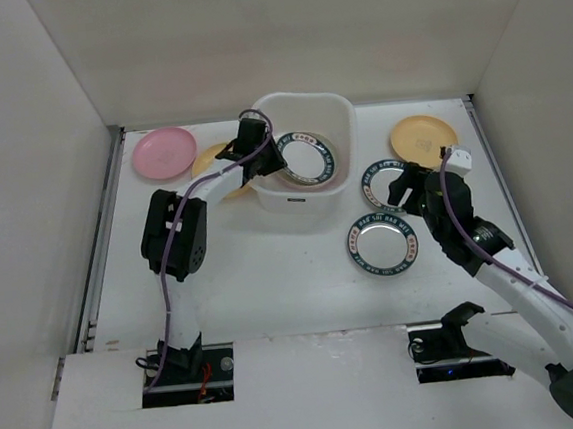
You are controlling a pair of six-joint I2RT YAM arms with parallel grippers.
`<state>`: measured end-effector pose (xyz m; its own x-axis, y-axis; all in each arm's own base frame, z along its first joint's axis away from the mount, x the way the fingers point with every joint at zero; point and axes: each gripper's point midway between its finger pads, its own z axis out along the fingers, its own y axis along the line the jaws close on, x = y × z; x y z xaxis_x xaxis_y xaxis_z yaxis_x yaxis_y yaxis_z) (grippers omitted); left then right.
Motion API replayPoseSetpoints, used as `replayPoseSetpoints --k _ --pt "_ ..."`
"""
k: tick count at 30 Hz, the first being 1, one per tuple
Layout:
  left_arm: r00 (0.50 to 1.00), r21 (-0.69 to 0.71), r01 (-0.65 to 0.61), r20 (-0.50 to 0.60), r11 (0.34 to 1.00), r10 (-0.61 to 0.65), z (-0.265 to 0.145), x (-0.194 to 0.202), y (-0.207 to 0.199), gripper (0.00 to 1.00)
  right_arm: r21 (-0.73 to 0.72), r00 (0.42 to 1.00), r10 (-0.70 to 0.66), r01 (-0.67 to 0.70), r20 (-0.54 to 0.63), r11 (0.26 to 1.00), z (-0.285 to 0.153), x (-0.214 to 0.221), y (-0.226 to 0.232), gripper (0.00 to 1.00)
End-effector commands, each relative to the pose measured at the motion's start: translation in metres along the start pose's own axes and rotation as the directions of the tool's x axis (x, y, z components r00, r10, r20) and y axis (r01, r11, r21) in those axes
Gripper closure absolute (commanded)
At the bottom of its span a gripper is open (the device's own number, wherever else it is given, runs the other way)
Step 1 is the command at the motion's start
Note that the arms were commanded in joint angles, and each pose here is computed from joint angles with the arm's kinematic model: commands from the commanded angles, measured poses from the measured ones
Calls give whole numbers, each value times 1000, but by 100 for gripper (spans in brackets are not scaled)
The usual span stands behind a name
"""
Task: Place the plates into the plastic bin on the countertop
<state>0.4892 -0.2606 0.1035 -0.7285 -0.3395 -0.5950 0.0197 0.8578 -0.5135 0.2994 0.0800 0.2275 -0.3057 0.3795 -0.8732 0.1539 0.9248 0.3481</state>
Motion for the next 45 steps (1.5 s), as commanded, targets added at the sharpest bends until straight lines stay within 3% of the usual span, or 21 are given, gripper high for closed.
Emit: replayPoseSetpoints --k 1,4,11,12,19,26,37,45 --pt "994 47 -105 41 993 103 -8 -21 -28 83 42 1000 24 -23 -18 999 3 7 -8 21" --pt "988 25 -152 34 988 151 -7 -18 -29 74 90 997 28 -21 -71 996 6 21 -18 22" --pt "940 -34 -311 135 950 313 -41 -35 -54 19 185 979 117 -85 -169 979 9 58 -42 22" --pt "931 -39 -328 156 944 330 -50 -38 -60 0 191 973 144 -109 -180 975 9 63 -44 22" --pt "879 -51 -383 287 923 380 -120 -42 -86 0 199 908 294 -242 -299 950 -4 113 -50 24" --pt "887 -11 -345 324 939 329 -157 -11 -65 0 308 862 426 -341 -275 888 -25 140 -83 25" --pt "893 -43 -270 361 962 267 -183 -10 -16 0 381 735 600 -481 -316 790 -39 189 -103 28" --pt "900 -55 -256 350 965 259 -181 -12 -3 0 374 710 636 -525 -303 765 -28 191 -99 33"
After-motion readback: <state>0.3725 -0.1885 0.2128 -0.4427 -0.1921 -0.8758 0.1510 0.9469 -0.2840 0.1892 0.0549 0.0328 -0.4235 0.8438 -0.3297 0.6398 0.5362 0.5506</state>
